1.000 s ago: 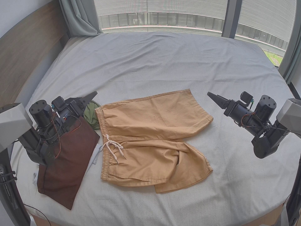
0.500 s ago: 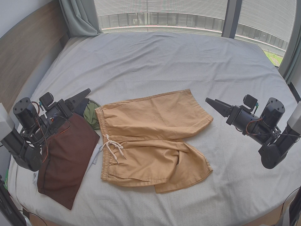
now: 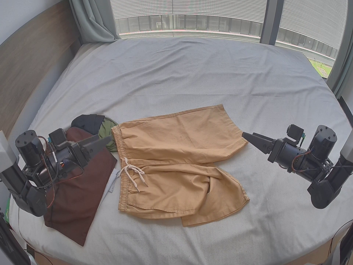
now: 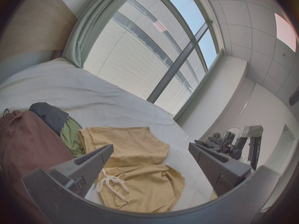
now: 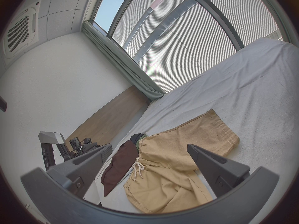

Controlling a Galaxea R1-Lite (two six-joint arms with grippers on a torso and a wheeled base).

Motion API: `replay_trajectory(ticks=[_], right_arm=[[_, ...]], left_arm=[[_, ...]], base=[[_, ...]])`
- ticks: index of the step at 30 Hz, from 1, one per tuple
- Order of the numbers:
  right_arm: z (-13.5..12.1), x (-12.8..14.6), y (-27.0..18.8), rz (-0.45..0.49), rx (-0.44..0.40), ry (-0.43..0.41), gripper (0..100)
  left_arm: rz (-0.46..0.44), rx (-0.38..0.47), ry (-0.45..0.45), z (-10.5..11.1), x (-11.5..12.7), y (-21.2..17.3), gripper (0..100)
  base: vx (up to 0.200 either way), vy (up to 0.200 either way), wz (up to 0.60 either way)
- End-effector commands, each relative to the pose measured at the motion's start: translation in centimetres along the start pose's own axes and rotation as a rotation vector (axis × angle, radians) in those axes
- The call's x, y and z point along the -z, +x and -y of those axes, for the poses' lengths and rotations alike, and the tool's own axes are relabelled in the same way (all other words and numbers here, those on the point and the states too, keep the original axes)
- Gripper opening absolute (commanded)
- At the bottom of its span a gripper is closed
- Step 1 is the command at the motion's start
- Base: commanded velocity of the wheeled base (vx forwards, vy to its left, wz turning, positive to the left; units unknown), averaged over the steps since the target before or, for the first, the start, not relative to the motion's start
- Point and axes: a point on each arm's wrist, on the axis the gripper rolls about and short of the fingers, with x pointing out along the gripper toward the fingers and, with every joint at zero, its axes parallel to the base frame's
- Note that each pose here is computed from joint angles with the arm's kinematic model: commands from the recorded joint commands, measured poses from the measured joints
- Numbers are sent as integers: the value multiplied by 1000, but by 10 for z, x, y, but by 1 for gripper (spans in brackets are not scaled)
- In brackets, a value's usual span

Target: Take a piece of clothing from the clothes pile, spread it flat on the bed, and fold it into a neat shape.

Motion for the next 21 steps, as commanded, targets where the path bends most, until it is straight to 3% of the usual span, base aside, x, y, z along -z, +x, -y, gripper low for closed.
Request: replay_trajectory(ticks=[1,7,21], right_arm=[[3,7,0,-25,13,5,100],[14,20,0,-63,46,-58,100],[21,31,0,-98,71,-32,100]], left_arm=[[-60,-18,-14,-6,18,-2,100],[-113,-38,34,-10,33,-7,100],[-185,-31,0,-20,53,-9,100]], base=[[0,0,0],[0,0,0],[0,0,0]])
